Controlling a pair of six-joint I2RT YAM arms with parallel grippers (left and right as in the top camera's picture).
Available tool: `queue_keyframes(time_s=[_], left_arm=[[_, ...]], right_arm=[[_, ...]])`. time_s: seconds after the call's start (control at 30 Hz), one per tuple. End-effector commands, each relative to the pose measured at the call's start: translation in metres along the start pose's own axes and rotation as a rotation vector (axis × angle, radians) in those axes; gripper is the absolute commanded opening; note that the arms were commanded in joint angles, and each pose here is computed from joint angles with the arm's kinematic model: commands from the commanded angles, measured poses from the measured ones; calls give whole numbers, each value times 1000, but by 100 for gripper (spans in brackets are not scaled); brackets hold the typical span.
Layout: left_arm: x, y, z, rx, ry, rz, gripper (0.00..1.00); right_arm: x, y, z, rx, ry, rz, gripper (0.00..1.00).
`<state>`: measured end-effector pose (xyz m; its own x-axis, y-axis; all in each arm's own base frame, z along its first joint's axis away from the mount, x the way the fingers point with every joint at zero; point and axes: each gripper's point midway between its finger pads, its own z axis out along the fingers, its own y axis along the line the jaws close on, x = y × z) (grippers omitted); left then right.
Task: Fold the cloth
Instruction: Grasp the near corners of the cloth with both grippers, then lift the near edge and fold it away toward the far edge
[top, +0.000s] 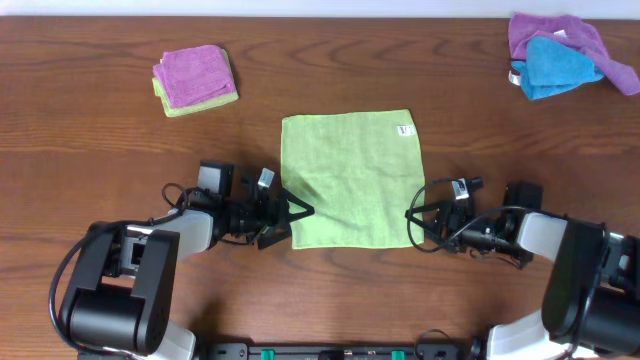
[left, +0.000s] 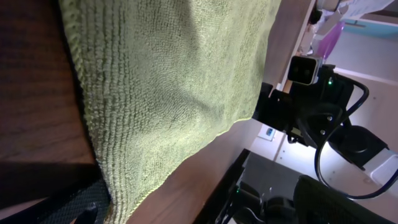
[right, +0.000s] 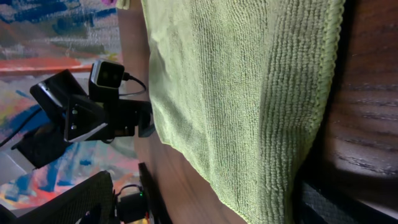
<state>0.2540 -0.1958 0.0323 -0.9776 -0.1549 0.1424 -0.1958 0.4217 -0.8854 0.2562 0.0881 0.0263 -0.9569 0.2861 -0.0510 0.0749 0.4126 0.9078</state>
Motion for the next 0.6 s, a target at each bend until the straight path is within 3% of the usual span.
queue_keyframes(time_s=[0.0, 0.27, 0.57], left_arm=[[-1, 18, 4, -52, -22, -58, 95], [-1, 15, 7, -47, -20, -86, 95], [21, 4, 18, -16, 77, -98, 100]], right_arm=[[9, -18, 5, 67, 23, 14, 90], [6, -15, 5, 49, 16, 5, 86], [3, -18, 5, 68, 7, -9, 82]])
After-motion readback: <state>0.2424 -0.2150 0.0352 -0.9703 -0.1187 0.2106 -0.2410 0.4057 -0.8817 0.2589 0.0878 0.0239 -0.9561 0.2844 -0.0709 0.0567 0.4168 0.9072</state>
